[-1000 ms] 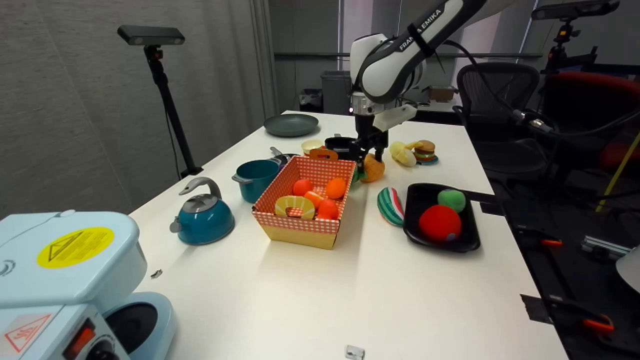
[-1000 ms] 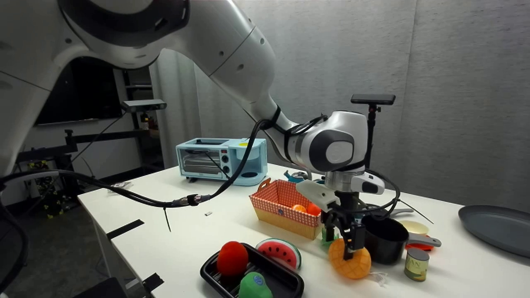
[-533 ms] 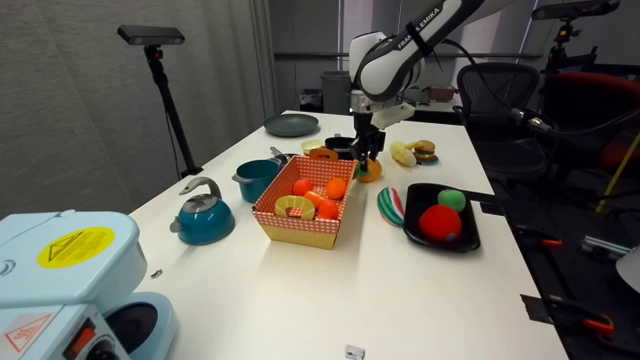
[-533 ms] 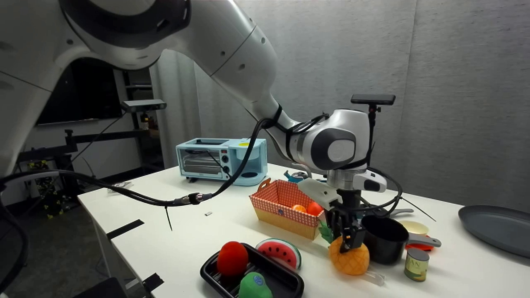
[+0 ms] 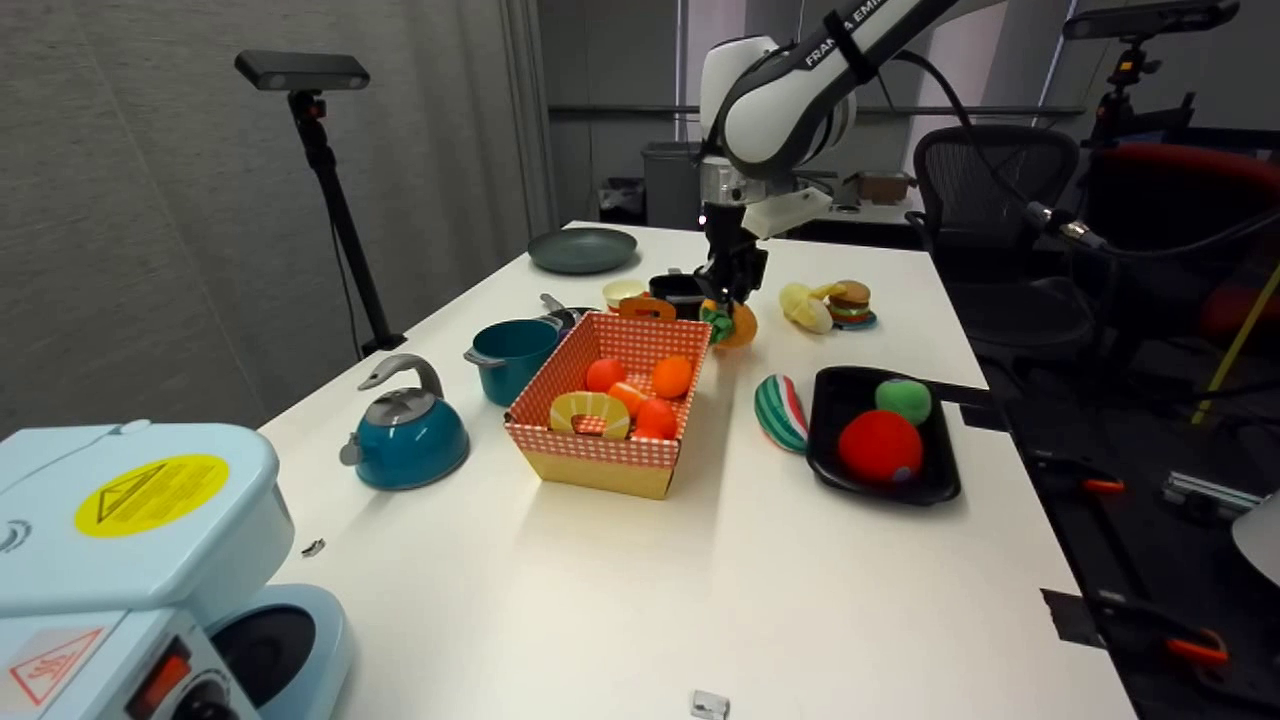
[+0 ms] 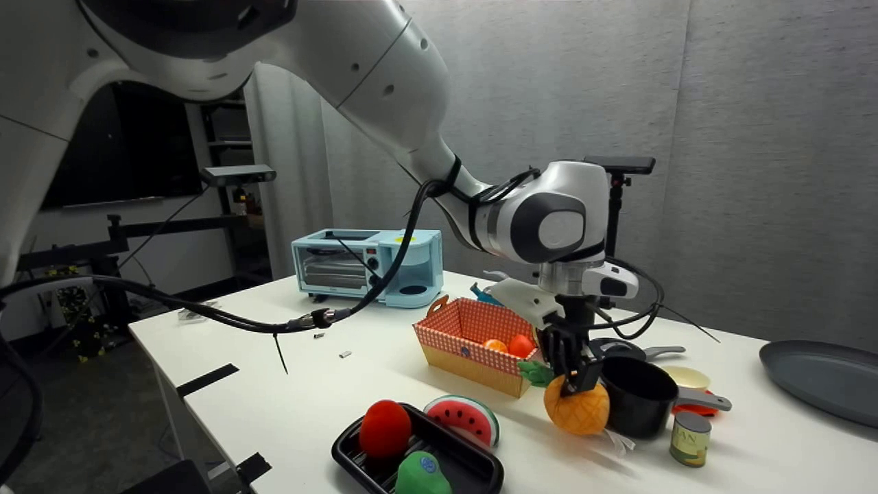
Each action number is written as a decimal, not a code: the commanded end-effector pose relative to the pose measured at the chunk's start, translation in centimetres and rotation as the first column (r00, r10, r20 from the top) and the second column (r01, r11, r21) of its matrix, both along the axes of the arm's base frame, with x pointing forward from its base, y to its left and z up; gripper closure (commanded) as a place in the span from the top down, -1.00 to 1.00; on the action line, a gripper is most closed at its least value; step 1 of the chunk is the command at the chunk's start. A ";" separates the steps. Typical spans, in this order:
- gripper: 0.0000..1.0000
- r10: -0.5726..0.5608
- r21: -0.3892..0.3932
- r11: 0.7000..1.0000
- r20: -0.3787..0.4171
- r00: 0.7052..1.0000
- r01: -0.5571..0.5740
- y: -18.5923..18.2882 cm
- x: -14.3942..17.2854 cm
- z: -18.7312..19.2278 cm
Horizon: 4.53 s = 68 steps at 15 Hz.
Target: Put the pineapple plush in the black pot, put the banana plush inside the basket
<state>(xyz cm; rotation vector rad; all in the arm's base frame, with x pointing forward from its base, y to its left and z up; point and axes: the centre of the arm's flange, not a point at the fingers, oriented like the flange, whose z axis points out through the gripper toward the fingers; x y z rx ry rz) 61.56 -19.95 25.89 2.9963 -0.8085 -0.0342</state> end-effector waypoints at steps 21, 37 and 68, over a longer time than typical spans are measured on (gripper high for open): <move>-0.93 -0.130 -0.029 0.990 0.186 0.974 0.138 -7.3 -1.2 12.3; -0.93 -0.088 -0.025 0.995 0.177 0.980 0.094 -5.3 5.6 8.3; 1.00 -0.025 0.039 0.999 0.066 0.998 0.022 -0.5 -3.9 5.9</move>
